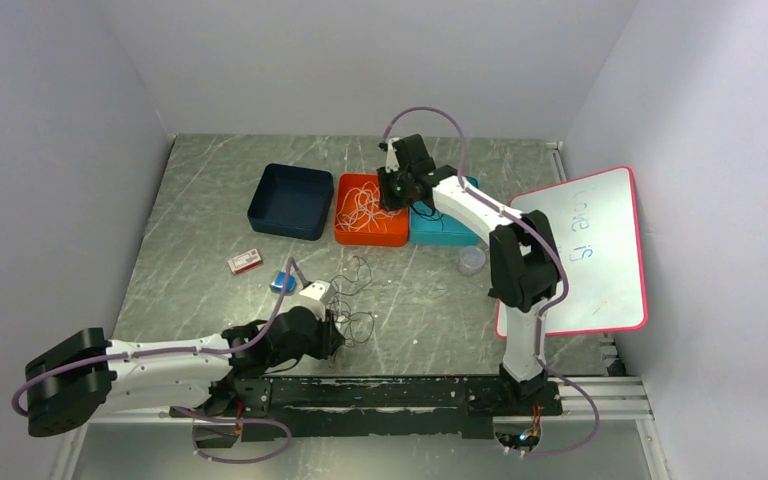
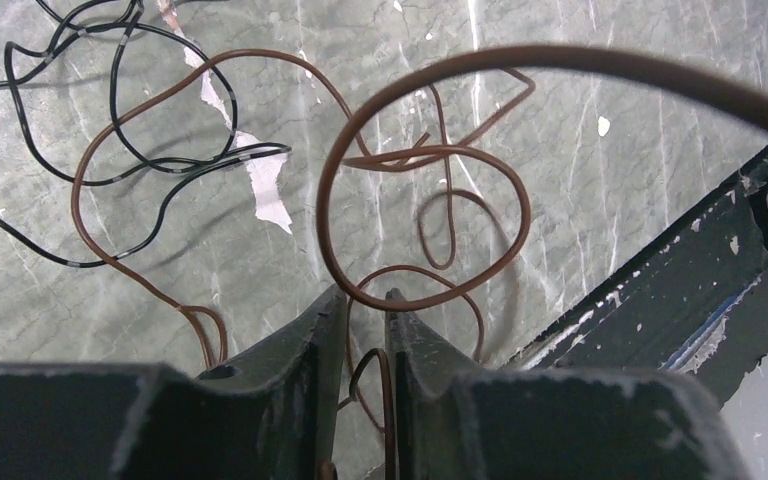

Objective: Untangle the cables

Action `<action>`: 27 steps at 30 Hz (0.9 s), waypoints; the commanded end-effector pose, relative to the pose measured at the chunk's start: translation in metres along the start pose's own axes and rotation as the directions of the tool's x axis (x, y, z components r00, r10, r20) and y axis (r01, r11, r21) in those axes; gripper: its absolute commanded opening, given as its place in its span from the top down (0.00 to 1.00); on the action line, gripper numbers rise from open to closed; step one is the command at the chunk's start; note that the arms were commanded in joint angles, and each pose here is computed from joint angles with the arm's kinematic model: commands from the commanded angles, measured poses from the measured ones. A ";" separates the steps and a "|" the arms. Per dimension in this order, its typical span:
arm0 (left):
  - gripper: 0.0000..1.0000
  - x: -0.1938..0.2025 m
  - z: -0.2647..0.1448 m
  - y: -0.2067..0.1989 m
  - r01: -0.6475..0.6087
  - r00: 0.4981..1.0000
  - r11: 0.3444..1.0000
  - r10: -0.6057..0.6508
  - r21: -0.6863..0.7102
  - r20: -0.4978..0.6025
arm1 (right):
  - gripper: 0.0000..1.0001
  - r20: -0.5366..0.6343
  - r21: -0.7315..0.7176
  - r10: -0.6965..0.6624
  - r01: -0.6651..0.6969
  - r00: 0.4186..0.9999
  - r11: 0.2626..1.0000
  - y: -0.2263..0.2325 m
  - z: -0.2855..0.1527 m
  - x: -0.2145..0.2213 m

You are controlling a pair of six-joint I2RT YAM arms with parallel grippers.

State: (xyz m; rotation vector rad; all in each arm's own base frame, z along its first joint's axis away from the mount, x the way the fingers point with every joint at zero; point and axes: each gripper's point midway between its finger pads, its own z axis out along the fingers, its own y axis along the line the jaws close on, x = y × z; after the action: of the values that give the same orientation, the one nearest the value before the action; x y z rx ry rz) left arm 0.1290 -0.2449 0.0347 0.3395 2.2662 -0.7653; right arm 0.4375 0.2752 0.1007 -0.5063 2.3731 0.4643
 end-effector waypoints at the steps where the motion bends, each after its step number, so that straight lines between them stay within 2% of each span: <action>1: 0.70 -0.016 -0.002 -0.011 -0.012 0.999 1.000 0.012 0.010 0.035 | 0.68 0.070 0.020 -0.007 0.006 0.998 1.000 0.000 -0.028 -0.026; 11: 0.53 -0.039 -0.015 -0.013 -0.001 0.995 1.000 0.002 -0.013 0.095 | 0.46 0.197 0.062 -0.009 -0.003 0.980 0.998 0.003 -0.096 -0.051; 15: 0.48 -0.057 -0.029 -0.017 0.003 0.991 1.000 0.000 -0.016 0.136 | 0.43 0.265 0.055 -0.009 -0.006 0.964 0.998 0.008 -0.131 -0.051; 20: 0.44 -0.083 -0.048 -0.015 -0.014 0.981 0.998 0.026 -0.064 0.191 | 0.43 0.300 -0.006 0.025 -0.024 0.954 1.000 0.019 -0.163 -0.030; 27: 0.42 -0.106 -0.069 -0.009 -0.001 0.963 0.995 0.028 -0.103 0.267 | 0.43 0.237 -0.142 0.101 -0.069 0.966 0.987 0.040 -0.180 0.025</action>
State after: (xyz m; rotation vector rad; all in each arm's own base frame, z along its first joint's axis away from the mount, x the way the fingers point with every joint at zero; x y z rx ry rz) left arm 0.1582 -0.2270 0.1444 0.1989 2.0525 -0.7266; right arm 0.3296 0.2200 0.2280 -0.3955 2.1173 0.5755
